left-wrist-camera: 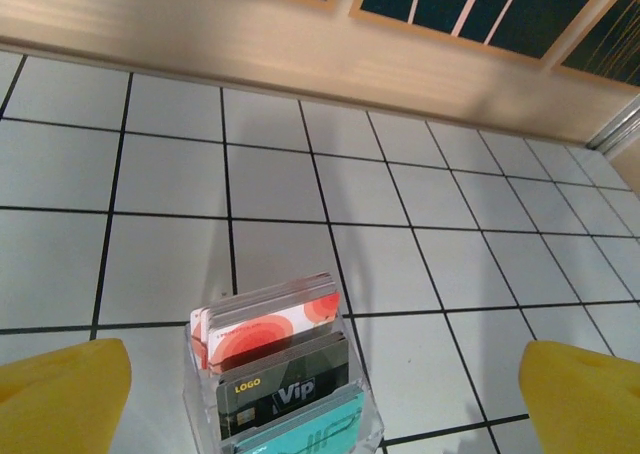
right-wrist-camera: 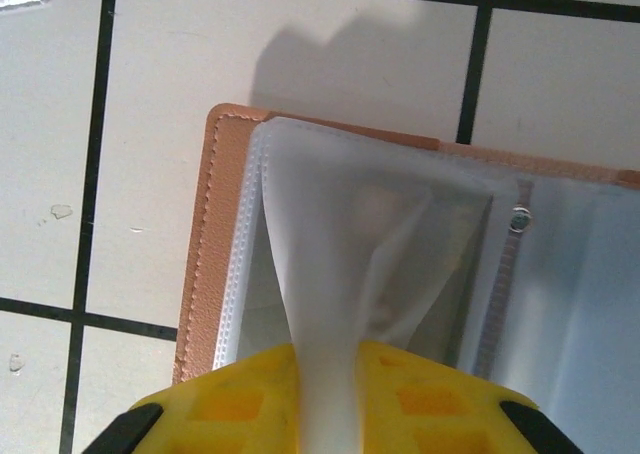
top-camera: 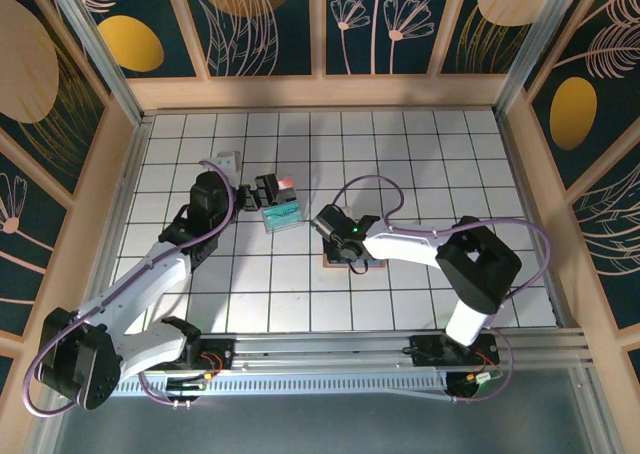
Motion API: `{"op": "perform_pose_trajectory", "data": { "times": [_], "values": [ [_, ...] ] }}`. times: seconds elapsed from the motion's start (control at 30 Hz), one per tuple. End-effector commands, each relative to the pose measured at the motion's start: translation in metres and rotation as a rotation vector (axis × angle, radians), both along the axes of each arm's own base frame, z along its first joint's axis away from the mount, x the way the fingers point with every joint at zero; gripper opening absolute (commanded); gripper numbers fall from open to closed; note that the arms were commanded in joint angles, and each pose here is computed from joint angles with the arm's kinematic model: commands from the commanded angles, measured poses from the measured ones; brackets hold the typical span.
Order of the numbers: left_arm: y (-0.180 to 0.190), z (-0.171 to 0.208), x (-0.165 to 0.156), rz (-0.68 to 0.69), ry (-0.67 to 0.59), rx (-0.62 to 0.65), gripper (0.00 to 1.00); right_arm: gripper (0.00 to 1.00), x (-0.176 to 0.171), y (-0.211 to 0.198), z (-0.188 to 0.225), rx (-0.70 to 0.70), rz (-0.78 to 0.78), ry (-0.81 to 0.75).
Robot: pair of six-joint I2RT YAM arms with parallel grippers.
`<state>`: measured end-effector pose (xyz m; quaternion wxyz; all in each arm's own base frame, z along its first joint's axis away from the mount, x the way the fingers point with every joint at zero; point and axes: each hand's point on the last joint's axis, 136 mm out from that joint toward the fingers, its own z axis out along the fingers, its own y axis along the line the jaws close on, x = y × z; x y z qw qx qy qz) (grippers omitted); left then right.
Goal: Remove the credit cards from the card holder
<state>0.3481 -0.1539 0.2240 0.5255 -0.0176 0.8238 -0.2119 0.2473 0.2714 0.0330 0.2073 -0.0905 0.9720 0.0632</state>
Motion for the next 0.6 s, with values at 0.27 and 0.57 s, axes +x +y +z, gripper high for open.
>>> {"op": "perform_pose_trajectory", "data": {
  "times": [0.27,0.57],
  "values": [
    [0.012,0.03,-0.005,0.027,-0.082,0.01,0.99,0.34,0.01,-0.043,0.022,-0.078,-0.107,-0.096],
    [0.012,0.034,-0.004,0.03,-0.088,0.017,0.99,0.37,0.008,-0.063,0.018,-0.101,-0.156,-0.085]
  ]
}}
